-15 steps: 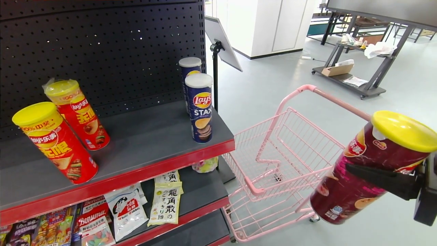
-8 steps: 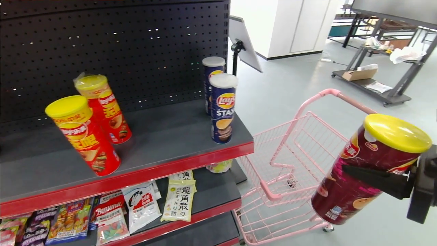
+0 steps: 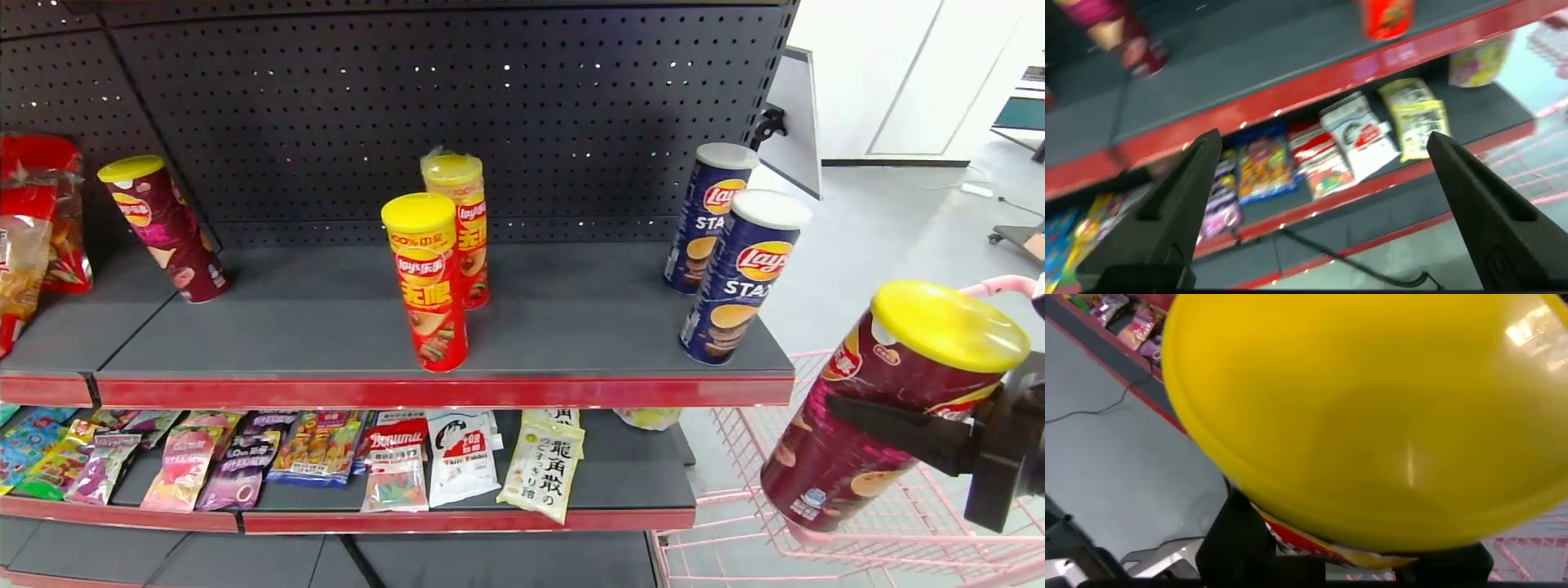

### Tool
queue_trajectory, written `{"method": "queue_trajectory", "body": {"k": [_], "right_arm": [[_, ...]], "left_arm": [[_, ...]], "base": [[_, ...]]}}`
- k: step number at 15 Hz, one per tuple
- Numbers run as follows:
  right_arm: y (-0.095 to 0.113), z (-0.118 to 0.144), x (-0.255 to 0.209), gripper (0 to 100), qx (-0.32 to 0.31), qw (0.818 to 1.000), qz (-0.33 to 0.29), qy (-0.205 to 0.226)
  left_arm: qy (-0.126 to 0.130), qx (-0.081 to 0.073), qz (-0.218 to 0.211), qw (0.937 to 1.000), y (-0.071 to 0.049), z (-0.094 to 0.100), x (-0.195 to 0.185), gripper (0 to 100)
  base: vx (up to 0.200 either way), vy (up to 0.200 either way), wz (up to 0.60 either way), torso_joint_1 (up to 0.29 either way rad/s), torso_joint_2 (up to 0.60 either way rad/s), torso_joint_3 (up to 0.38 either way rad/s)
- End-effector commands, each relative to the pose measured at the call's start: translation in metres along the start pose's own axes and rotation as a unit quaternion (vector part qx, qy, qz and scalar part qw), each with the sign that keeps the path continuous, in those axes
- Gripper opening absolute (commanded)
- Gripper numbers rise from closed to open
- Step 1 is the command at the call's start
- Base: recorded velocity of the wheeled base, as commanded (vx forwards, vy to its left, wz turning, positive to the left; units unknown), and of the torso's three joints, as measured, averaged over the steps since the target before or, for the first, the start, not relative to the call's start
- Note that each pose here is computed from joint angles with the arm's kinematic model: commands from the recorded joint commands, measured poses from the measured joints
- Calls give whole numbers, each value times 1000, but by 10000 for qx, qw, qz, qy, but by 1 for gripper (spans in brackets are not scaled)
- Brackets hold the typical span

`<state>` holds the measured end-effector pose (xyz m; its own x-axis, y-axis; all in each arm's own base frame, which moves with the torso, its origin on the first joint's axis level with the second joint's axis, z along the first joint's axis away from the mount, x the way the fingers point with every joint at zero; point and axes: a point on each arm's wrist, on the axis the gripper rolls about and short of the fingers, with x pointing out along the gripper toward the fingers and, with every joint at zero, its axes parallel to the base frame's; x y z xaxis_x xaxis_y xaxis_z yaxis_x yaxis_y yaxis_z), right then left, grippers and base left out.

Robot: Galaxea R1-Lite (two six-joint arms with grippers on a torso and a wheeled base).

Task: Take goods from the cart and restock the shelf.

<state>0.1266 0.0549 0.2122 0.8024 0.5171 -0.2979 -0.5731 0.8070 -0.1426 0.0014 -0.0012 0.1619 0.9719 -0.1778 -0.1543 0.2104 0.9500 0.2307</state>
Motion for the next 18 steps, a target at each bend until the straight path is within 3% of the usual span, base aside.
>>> {"method": "queue_trajectory", "body": {"k": [1,5,8,18], "right_arm": [[0,-2,-2,0,-12,10000,-44,-13],[3,-7,-9,0,-21,10000,-36,-83],[7,-13,-12,0,77,9984,532,-147],[11,-16,-17,0,52,9946,1006,-264]], "left_arm": [[-16,0,1,10000,0,0,0,100],[-16,0,1,10000,0,0,0,100],[-24,0,3,10000,0,0,-1,100],[-74,3,23,10000,1,3,-2,100]], "base": [[0,0,0,0,0,0],[0,150,0,1,-1,2],[0,200,0,4,2,1],[0,200,0,2,3,3]]}}
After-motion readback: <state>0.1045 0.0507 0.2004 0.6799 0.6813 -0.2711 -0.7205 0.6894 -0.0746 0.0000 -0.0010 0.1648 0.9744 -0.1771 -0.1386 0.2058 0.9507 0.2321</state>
